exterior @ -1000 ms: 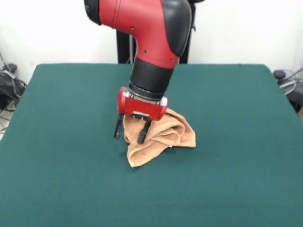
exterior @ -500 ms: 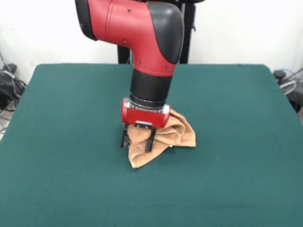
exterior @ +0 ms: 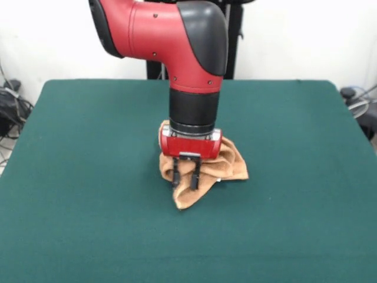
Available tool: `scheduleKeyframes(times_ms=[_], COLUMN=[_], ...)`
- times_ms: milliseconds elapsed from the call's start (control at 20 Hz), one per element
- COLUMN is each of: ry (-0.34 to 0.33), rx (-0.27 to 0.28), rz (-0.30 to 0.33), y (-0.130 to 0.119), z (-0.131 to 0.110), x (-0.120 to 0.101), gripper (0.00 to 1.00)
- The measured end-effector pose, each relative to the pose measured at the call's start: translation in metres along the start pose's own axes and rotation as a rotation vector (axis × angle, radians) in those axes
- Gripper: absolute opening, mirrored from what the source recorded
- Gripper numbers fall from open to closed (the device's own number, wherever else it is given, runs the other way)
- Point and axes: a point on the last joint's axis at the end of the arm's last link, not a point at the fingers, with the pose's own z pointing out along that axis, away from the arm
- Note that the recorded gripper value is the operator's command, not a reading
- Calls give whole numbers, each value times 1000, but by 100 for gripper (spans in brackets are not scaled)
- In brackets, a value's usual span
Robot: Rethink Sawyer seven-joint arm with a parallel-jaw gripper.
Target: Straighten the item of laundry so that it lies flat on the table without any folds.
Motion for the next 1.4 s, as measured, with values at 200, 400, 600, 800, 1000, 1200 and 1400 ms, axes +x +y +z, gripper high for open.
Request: scheduleKeyframes(times_ms=[200, 400, 600, 800, 1000, 1200, 1400], ry=[-7, -10, -6, -6, -7, -8, -8], rx=[-6, -17, -24, -27, -30, -41, -53], rz=[-8, -14, -15, -15, -16, -15, -19], y=[3, 10, 14, 15, 17, 22, 29], z=[-4, -7, -8, -9, -9, -9, -13], x=[-3, -4, -1, -1, -1, -2, -2], gripper=[0, 0, 0, 0, 0, 0, 0])
